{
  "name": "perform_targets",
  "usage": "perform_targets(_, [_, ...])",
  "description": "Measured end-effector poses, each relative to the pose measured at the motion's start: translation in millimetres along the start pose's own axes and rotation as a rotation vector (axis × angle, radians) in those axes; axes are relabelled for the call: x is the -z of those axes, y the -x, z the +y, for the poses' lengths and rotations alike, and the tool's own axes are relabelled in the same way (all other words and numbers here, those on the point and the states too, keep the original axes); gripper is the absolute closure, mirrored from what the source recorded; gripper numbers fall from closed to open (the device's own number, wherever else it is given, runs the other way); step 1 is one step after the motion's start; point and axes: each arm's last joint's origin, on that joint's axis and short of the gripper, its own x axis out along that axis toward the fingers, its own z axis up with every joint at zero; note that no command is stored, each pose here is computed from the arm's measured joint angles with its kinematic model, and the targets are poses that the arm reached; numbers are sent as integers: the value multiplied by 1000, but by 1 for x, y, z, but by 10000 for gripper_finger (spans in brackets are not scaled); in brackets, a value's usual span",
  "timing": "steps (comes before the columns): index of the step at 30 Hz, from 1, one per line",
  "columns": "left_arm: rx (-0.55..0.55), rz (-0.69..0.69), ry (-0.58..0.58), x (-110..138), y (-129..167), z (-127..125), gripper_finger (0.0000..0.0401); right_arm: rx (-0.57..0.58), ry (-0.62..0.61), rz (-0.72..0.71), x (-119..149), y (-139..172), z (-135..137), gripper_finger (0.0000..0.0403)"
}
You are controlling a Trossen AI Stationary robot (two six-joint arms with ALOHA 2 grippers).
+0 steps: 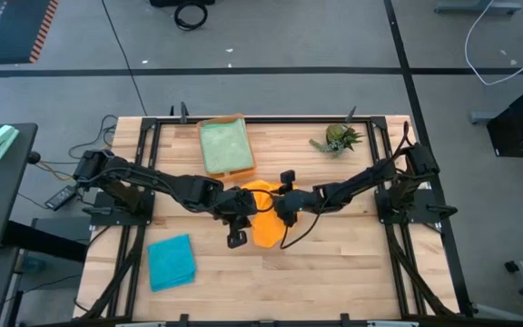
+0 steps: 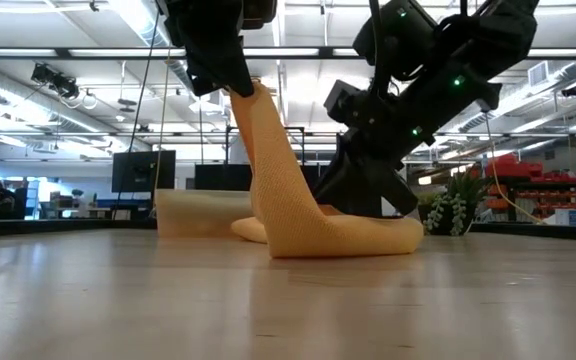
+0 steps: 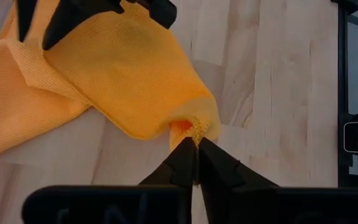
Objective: Fold microfiber towels
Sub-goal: Fold the orange microfiber cloth
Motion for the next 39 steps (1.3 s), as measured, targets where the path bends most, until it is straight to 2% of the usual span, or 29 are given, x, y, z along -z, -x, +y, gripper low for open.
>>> perform_targets(5, [0,0,0,0,0,0,384,-74,-49,-33,-1,0,2,356])
perform_targets(9, [0,0,0,0,0,0,394,-79,-110,-32,-1,0,2,356])
perform_targets(16, [0,0,1,0,0,0,369,-78,-156,-33,-2,1,1,294])
perform_targets(21, [0,0,1,0,0,0,386,-93,-190,8,2,1,3,237])
perform_targets(26, [0,0,1,0,0,0,392,-110,-185,56,8,0,3,216])
perform_targets(32, [0,0,1,0,0,0,368,-105,-191,59,9,-1,1,241])
perform_targets(39, [0,0,3,0,0,0,394,-104,-186,58,9,-1,1,324])
